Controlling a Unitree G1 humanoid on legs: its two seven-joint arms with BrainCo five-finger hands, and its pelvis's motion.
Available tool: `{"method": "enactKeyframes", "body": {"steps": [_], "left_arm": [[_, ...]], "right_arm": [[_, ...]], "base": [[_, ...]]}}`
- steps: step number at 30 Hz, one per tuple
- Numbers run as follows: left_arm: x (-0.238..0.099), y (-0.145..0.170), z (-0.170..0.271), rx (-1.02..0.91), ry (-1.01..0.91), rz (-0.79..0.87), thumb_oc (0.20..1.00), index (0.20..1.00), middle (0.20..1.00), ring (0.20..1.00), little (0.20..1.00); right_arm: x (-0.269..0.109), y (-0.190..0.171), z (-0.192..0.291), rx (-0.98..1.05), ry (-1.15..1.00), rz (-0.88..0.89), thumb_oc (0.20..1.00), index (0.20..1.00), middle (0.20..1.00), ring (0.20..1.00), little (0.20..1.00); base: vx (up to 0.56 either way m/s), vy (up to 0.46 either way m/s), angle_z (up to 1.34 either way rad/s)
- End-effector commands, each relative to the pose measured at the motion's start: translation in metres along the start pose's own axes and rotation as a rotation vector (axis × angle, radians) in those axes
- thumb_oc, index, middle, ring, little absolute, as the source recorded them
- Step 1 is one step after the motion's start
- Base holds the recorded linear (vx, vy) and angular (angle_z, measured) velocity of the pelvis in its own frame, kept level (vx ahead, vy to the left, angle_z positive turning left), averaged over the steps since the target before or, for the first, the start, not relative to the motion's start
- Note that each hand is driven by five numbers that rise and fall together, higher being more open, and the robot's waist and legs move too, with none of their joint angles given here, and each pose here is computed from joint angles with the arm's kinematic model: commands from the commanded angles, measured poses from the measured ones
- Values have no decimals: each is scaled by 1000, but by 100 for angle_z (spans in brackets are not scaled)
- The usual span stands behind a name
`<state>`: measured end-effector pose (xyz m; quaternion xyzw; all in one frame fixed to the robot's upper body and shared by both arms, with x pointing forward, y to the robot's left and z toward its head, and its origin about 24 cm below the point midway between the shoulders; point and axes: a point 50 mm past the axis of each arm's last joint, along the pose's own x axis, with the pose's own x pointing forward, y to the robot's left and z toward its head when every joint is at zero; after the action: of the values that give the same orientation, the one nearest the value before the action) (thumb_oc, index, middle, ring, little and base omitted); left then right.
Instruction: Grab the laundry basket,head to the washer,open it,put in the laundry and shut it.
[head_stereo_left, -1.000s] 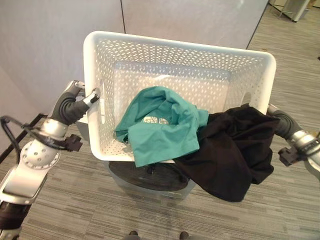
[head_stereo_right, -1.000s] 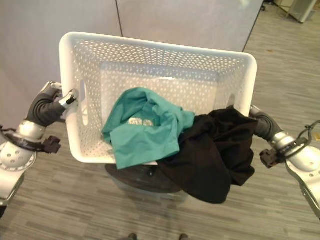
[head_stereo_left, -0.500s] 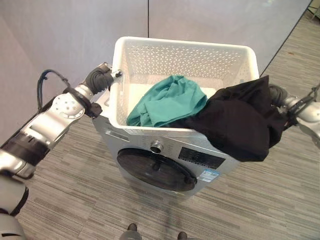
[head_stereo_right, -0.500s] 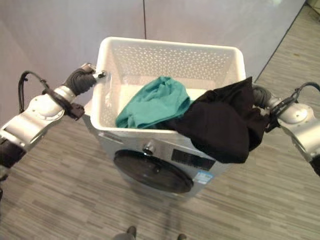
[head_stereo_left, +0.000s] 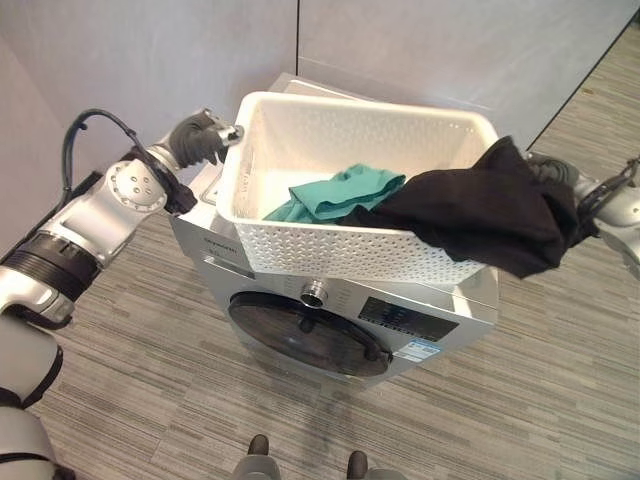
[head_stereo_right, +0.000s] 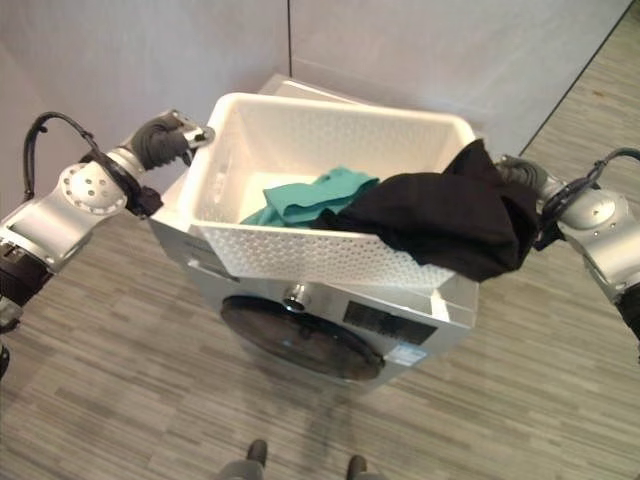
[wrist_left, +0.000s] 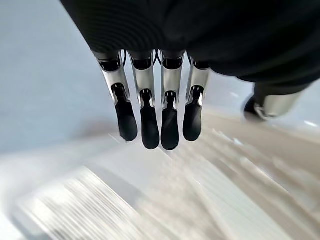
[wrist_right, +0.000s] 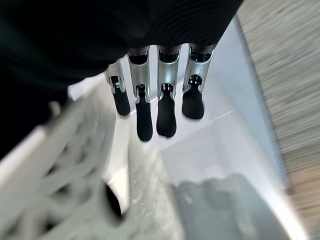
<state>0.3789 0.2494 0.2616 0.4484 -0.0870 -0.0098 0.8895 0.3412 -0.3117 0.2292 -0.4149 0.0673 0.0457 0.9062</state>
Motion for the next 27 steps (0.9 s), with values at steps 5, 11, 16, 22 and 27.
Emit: {"method": "enactKeyframes", "body": {"steps": [5, 11, 16, 22, 27], "left_arm": [[13, 69, 9, -59, 67, 299, 1000, 1000, 1000, 1000, 1000], [-7, 95, 37, -172, -161, 522, 1000, 1000, 1000, 1000, 1000], [-57, 99, 5, -107, -196, 618, 1000, 1000, 1000, 1000, 1000], [-120, 74, -47, -118, -96, 696, 1000, 1000, 1000, 1000, 1000], [-208, 43, -126, -33, 289, 808, 1000, 1000, 1000, 1000, 1000]], "right_arm": [[-4, -70, 0, 206, 30, -380, 1000, 1000, 1000, 1000, 1000], [-14, -84, 28, 470, -249, -532, 1000, 1000, 1000, 1000, 1000], [-52, -78, 1, 547, -382, -633, 1000, 1000, 1000, 1000, 1000], [-104, -53, -43, 465, -335, -781, 1000, 1000, 1000, 1000, 1000], [-149, 11, -108, 375, -40, -809, 1000, 1000, 1000, 1000, 1000]], "base": [[0, 21, 11], [-2, 2, 0], [17, 1, -13], [17, 22, -6], [-18, 46, -6]]}}
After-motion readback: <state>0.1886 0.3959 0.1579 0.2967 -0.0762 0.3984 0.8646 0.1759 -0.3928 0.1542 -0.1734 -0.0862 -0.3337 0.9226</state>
